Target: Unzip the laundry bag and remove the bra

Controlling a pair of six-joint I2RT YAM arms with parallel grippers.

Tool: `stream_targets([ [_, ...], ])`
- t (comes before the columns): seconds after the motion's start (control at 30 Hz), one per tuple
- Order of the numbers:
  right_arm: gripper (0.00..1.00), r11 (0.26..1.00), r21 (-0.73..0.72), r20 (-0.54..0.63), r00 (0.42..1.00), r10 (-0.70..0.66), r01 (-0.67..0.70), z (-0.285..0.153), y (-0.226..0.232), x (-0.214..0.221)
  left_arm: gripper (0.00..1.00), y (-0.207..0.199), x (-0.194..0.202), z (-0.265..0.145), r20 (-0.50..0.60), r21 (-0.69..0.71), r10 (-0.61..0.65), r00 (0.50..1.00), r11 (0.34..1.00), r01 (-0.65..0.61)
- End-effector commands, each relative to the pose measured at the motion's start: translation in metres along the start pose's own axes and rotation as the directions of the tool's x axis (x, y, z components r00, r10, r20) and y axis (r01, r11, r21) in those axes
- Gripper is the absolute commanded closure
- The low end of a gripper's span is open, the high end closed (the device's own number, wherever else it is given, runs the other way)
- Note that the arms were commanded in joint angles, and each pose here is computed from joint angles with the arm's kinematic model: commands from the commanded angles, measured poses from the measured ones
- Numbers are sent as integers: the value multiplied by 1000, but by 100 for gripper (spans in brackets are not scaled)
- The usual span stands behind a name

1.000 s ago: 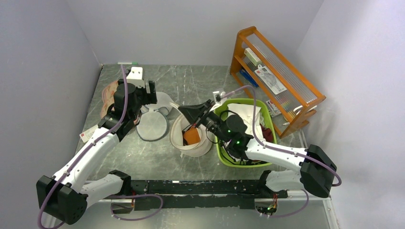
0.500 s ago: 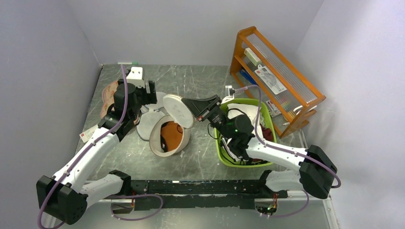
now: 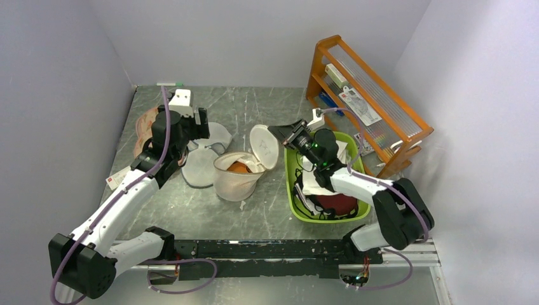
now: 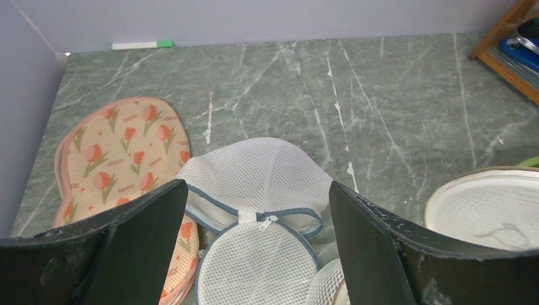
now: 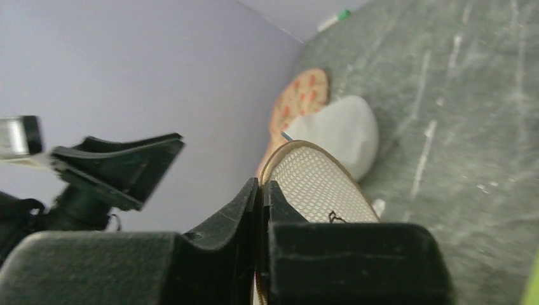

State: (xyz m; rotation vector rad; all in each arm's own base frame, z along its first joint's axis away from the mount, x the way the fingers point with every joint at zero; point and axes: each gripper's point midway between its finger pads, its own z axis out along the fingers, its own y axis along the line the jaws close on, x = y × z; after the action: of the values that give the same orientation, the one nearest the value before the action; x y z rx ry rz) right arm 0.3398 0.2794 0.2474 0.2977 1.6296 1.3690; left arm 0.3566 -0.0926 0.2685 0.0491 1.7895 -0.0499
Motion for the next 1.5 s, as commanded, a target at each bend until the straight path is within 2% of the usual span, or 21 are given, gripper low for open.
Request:
stream_targets([
  [0.0,93,997,27,-148,987,-63,68,-8,-38,9,6,-14,-6,5,4,81,1,1000,997,-2],
  [0.1,84,981,102,-137,979,-149,163,-16,-65,-6,7,-25,8,16,-65,126,30,997,992,-22],
  [0.2,74,880,304,-219,926,-309,365,-19,-101,-23,5,-34,15,21,-109,162,44,993,986,-26],
  [0.23,69,848,317,-246,901,-358,424,-17,-99,-31,5,-36,17,21,-113,177,45,993,984,-24],
  [0.37,42,755,317,-311,815,-489,575,-25,-81,-48,6,-48,19,20,-112,249,62,992,968,-32],
  [0.5,30,684,262,-394,722,-568,681,-32,-55,-40,6,-61,33,25,-165,316,102,981,948,-45],
  [0.6,23,689,119,-446,658,-607,715,-29,-26,-7,7,-67,49,31,-249,339,126,960,940,-36],
  [0.7,22,727,-15,-506,622,-597,686,-26,-9,38,7,-70,58,35,-292,345,133,947,938,-25],
  [0.9,25,779,-96,-577,603,-550,619,-35,-11,99,6,-74,79,30,-385,373,160,909,928,-6],
  [1.03,27,780,-91,-588,599,-544,619,-43,-14,106,3,-87,108,14,-442,459,177,880,887,52],
  [1.2,27,783,-76,-579,612,-539,617,-48,-19,106,1,-93,127,6,-470,505,203,859,860,73],
  [1.37,29,827,-198,-601,601,-527,526,-53,-2,137,14,-100,147,6,-548,536,243,800,836,113],
  [1.47,35,836,-246,-609,593,-527,490,-59,6,155,22,-103,149,4,-554,546,242,797,828,127],
])
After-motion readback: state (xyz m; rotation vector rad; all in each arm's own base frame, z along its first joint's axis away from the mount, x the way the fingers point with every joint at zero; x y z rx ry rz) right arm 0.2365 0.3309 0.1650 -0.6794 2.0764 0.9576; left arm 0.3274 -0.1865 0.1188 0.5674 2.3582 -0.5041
